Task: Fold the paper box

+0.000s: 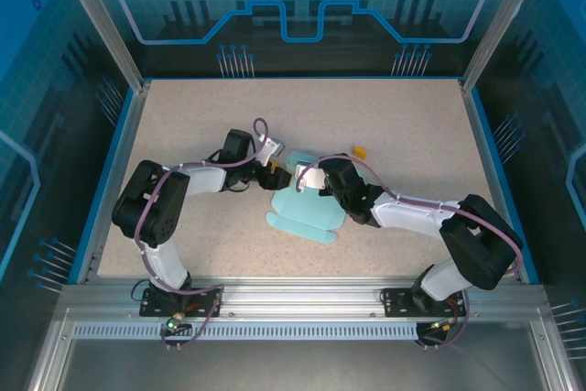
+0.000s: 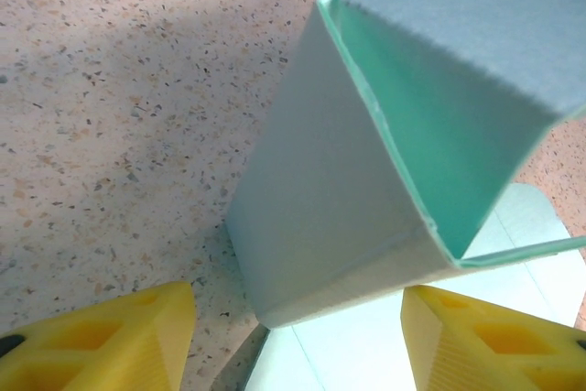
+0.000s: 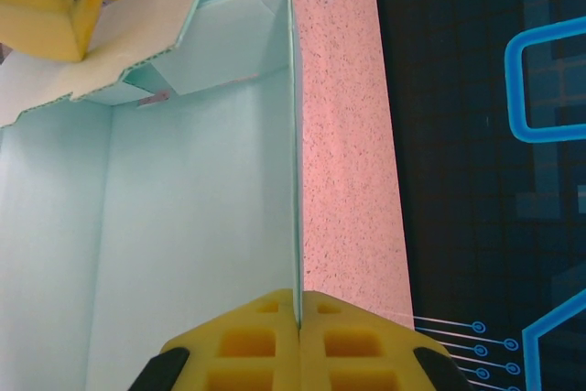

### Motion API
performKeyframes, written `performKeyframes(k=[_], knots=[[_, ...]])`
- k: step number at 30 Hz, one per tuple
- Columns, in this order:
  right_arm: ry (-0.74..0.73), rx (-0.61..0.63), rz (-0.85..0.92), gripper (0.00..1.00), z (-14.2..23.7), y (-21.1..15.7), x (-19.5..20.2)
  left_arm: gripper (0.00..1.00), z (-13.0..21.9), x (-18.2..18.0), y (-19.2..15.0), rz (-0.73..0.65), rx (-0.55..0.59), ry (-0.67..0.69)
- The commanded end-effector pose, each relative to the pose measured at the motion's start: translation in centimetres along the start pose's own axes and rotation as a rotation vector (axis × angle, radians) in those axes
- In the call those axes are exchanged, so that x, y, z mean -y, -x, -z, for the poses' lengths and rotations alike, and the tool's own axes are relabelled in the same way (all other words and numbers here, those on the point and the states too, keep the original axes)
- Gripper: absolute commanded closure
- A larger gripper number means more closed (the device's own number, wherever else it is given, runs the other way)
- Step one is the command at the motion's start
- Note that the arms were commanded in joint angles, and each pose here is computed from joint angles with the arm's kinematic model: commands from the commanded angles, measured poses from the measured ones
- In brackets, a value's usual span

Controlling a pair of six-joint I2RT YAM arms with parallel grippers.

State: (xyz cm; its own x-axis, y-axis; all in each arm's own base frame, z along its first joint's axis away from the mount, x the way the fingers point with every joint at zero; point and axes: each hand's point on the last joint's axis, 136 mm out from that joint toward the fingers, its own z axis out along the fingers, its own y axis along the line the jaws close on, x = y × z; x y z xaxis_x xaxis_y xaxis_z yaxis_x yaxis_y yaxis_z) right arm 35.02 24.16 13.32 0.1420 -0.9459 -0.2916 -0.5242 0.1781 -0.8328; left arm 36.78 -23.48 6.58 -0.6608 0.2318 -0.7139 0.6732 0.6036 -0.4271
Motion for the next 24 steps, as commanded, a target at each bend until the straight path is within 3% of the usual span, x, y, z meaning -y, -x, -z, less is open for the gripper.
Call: performKeyframes(k=[1,24], knots=[[0.027,0.036,0.03,1.0,0.1,0.5,-1.4,0.36,0.1,0.1,1.2,-0.074,0.055,-0.015],[-0.019,0.03,0.076,1.0,0.0,-0.1,-2.8,0.32,0.0,0.2,0.5,-0.112,0.058,-0.06]])
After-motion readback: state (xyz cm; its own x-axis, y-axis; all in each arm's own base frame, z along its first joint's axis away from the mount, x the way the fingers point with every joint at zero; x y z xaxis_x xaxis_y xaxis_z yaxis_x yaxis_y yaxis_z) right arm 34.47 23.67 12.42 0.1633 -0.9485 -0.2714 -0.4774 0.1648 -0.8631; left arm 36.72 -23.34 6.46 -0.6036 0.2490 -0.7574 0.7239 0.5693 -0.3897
